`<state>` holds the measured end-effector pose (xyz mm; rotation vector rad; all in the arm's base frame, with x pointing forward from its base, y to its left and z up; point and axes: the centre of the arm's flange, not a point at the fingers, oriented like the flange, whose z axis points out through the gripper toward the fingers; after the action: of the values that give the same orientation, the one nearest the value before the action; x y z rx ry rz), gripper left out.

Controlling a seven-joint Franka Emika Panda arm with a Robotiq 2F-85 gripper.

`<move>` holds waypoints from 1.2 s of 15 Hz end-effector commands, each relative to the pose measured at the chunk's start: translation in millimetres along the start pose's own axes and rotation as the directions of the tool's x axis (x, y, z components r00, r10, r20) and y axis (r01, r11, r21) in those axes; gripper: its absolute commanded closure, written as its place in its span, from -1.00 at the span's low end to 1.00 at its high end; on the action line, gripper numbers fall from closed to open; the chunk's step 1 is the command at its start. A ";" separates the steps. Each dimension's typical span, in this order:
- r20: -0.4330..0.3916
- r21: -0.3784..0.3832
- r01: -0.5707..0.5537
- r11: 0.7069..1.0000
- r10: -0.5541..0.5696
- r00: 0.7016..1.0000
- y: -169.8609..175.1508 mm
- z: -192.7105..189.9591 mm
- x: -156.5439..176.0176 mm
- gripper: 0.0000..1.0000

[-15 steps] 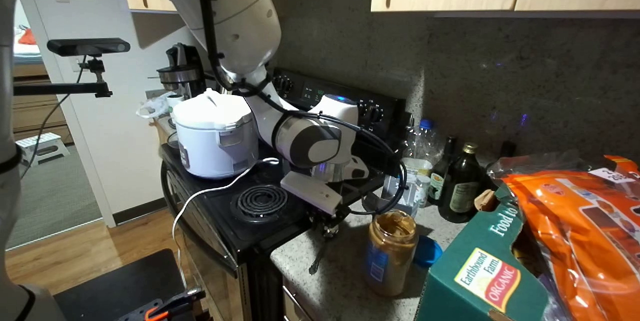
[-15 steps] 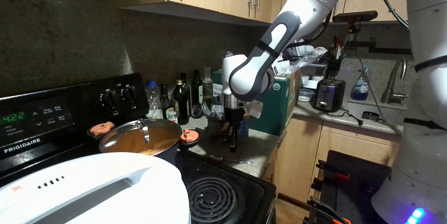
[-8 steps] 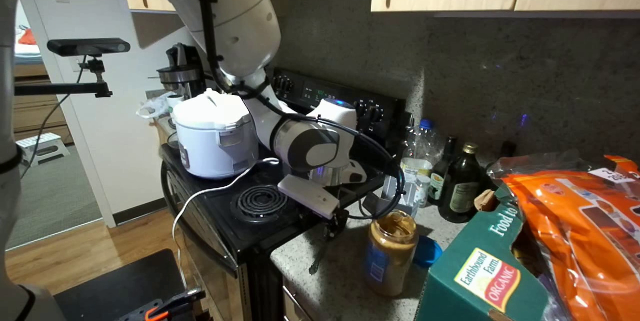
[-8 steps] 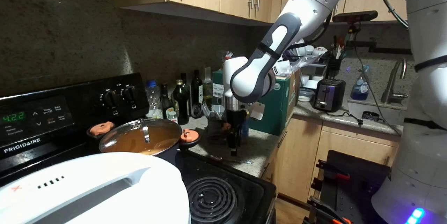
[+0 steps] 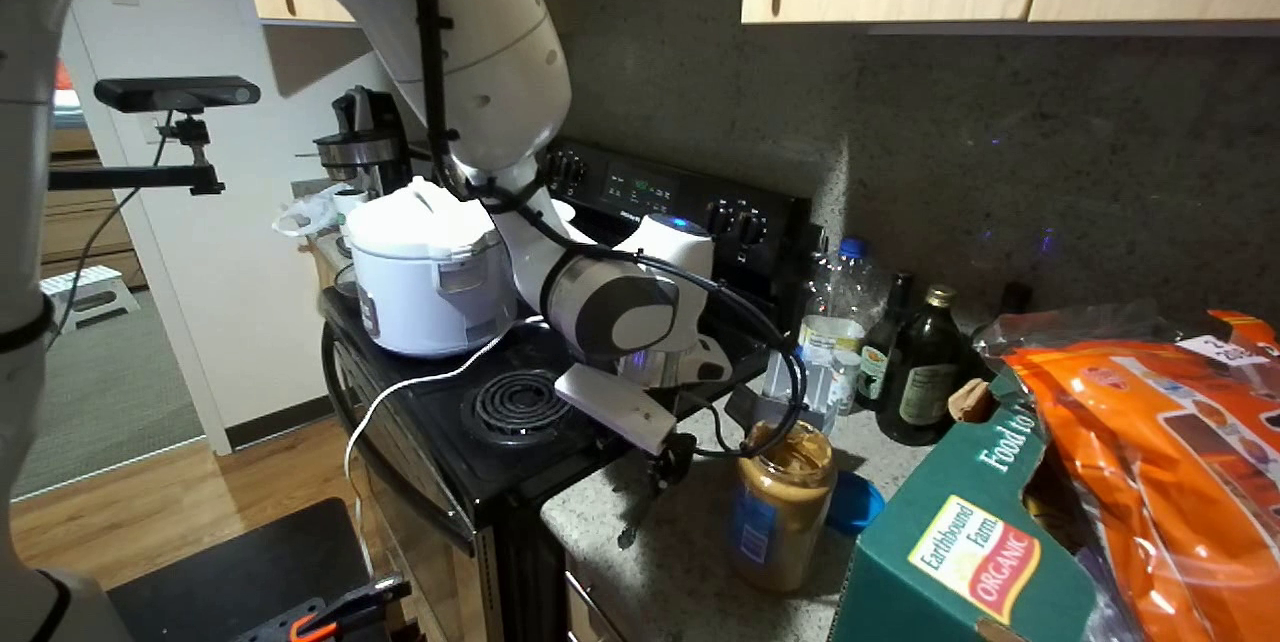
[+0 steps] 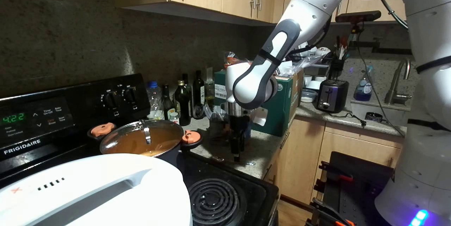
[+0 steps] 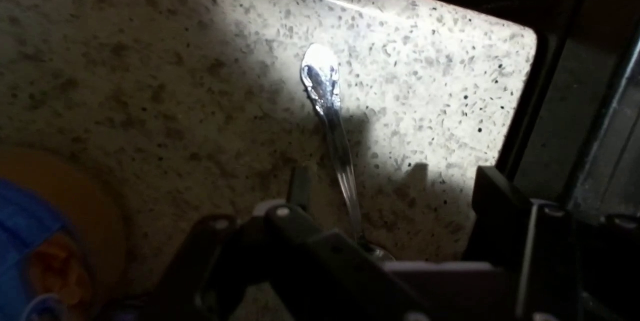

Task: Put the silver spoon in the container of peanut butter

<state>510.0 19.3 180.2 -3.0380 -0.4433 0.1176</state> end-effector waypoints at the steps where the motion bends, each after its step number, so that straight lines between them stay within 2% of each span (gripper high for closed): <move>1: -0.026 0.000 -0.030 1.000 0.030 0.999 1.2 12.8 -2.5 -0.73; 7: -0.029 0.003 -0.035 0.999 0.036 0.999 0.7 34.9 -1.7 -0.69; 8: -0.027 0.003 -0.038 0.999 0.038 0.999 0.6 37.4 -2.7 -0.61; 9: -0.026 0.002 -0.038 0.999 0.038 0.999 0.5 38.8 -3.5 -0.17; 11: -0.028 0.001 -0.040 0.999 0.040 0.999 -0.8 40.9 -4.3 -0.09; 12: -0.033 -0.003 -0.047 0.999 0.047 0.998 -0.9 39.5 -3.9 0.04; 18: -0.036 -0.006 -0.051 0.999 0.051 0.998 0.5 35.1 -2.1 0.95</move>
<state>508.8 16.1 144.6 -3.0485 -0.3953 0.0794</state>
